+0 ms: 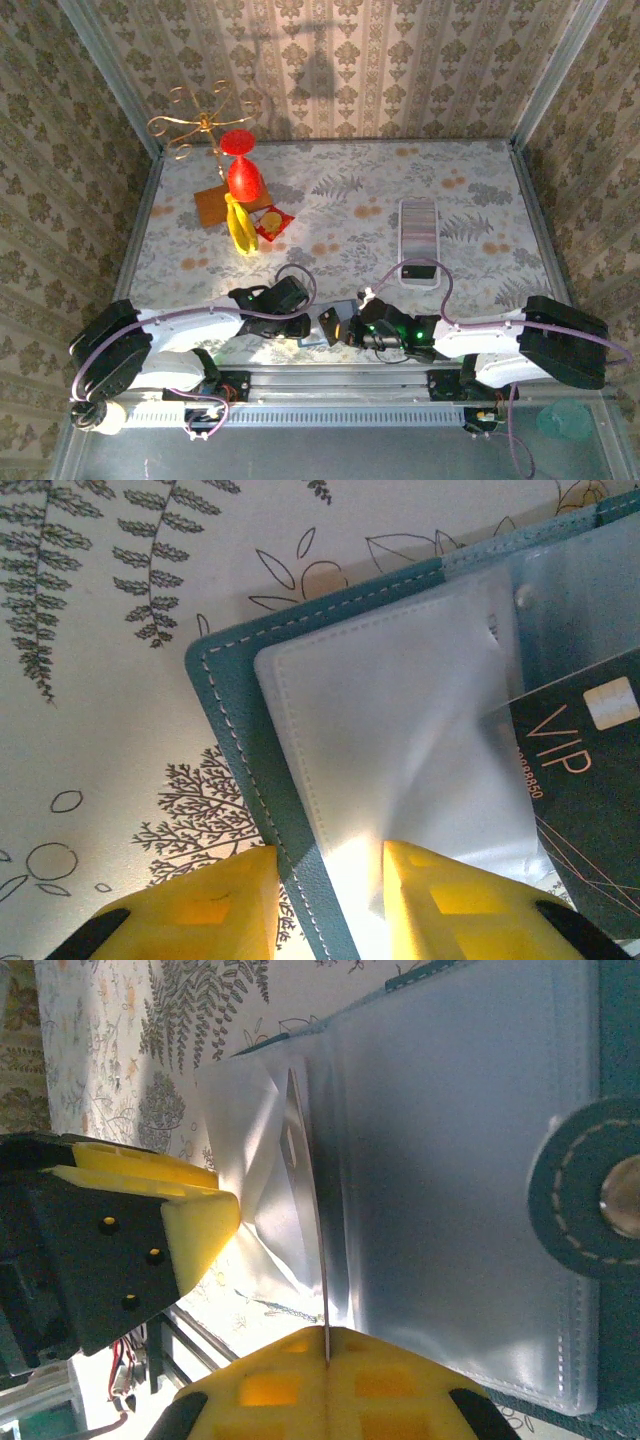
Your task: Put the credit cards into the card holder
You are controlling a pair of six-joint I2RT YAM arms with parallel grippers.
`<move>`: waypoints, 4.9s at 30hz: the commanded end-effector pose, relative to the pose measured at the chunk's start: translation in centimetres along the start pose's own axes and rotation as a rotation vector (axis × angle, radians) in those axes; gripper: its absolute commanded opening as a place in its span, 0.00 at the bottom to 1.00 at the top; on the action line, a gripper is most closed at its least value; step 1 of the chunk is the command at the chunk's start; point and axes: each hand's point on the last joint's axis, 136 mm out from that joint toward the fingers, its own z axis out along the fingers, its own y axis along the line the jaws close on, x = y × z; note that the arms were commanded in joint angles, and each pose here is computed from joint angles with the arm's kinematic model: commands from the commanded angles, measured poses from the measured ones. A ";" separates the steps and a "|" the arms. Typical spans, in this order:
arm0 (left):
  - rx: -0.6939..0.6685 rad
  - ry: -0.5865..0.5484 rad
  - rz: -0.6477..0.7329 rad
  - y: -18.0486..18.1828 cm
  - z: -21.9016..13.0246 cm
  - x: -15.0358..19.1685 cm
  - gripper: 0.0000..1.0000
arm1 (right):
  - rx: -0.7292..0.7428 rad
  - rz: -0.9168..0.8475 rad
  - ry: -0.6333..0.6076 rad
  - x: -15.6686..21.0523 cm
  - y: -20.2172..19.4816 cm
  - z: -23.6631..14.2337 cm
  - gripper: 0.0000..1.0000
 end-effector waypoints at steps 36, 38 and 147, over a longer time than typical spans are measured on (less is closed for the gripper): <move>-0.036 0.052 0.021 0.8 0.3 1.3 0.32 | 0.054 -0.108 -0.035 -2.2 -0.2 0.9 0.00; -0.036 0.051 0.022 0.8 0.3 1.2 0.32 | 0.042 -0.097 -0.053 -2.4 -0.1 0.7 0.00; 0.208 0.005 -0.206 1.1 -0.2 -0.6 0.39 | 0.379 -0.265 0.113 -4.1 -1.0 3.7 0.10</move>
